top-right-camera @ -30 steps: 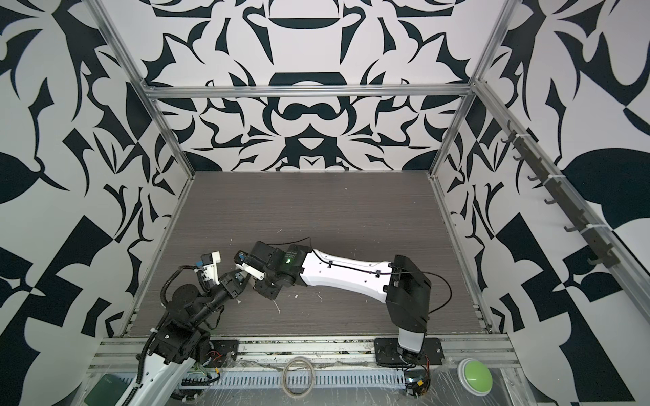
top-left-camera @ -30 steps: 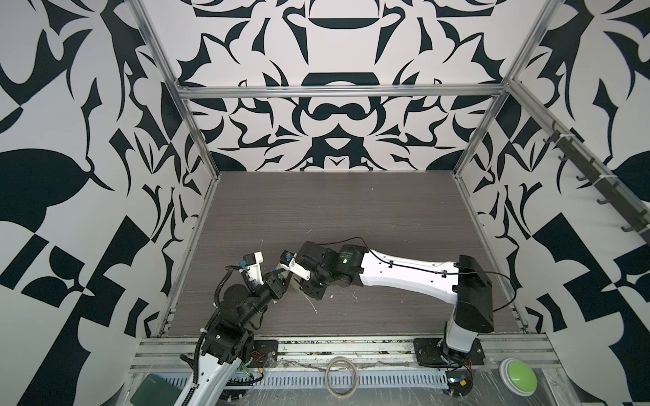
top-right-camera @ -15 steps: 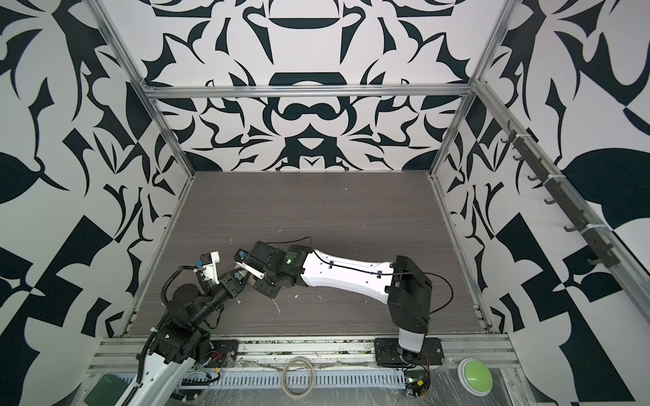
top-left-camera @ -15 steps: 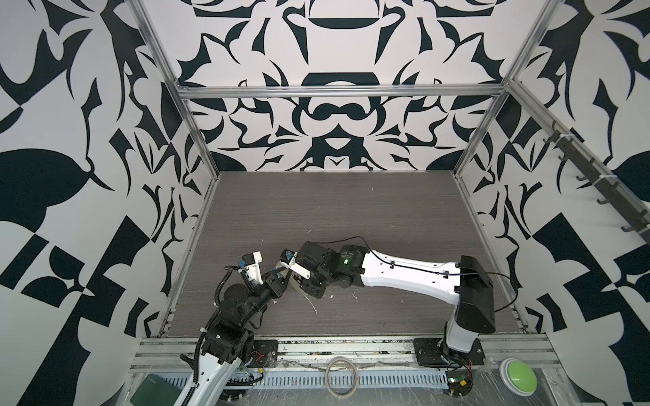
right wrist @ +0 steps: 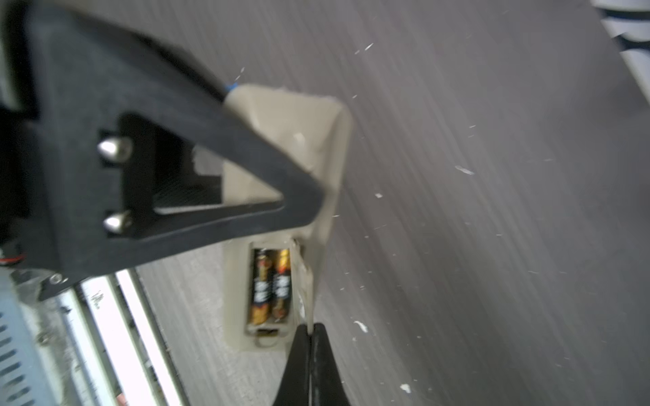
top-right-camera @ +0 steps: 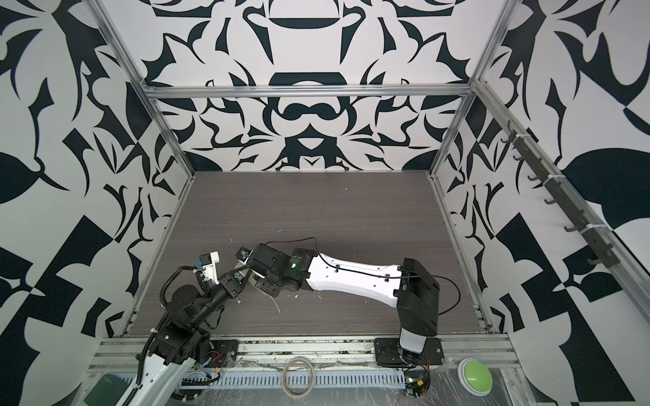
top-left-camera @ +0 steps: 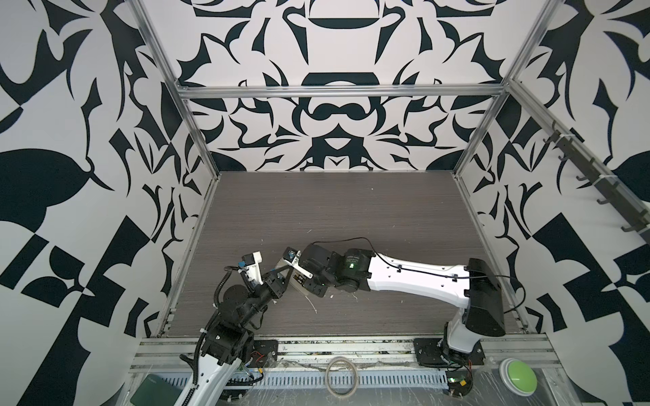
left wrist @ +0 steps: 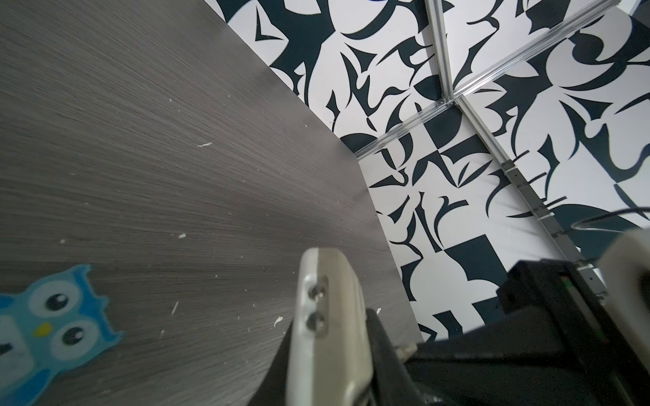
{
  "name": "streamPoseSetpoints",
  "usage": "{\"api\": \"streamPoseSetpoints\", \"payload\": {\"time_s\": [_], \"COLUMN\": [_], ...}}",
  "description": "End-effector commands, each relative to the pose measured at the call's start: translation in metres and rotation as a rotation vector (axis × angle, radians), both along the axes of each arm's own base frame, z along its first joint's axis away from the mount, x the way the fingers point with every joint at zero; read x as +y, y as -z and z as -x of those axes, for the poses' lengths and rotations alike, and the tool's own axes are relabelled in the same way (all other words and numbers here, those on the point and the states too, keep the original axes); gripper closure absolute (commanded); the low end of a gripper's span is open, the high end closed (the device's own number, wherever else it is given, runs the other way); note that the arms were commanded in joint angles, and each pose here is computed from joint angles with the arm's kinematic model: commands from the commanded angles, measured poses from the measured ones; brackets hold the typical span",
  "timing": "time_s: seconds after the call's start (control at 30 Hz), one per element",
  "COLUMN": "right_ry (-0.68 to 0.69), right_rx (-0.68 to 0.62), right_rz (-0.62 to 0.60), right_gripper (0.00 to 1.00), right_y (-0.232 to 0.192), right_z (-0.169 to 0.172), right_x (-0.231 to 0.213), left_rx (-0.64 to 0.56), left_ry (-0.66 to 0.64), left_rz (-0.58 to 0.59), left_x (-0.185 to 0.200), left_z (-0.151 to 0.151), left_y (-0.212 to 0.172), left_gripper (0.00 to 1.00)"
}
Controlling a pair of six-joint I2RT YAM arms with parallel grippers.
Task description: Load the batteries into the remote control
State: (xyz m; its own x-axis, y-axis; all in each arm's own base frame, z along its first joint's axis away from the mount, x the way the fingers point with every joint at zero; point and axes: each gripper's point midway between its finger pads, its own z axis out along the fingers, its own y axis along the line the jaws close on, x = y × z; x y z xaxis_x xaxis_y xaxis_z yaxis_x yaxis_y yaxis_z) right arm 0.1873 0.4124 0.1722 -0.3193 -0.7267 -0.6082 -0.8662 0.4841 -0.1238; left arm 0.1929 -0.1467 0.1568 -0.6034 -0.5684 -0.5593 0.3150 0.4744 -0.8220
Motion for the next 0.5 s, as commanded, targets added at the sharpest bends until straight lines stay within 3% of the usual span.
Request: {"api": "streamPoseSetpoints", "payload": {"time_s": [0.0,0.23,0.47], "right_ry": [0.102,0.262,0.356], "right_rx": [-0.113,-0.017,-0.018], "right_rz": [-0.05,0.118,0.396], "right_gripper": [1.0,1.0,1.0], "right_y": [-0.029,0.034,0.095], "right_z": [-0.022,-0.052,-0.074], "right_x": [-0.021,-0.086,-0.125], "left_rx": [0.107,0.107,0.109], "left_ry": [0.039,0.044,0.045], "left_rz": [-0.038,-0.046,-0.046], "left_x": [-0.004,-0.004,-0.004], "left_z": [0.009,0.01,0.011], "left_y": [0.031,0.03,0.03], "left_gripper": [1.0,1.0,1.0]}}
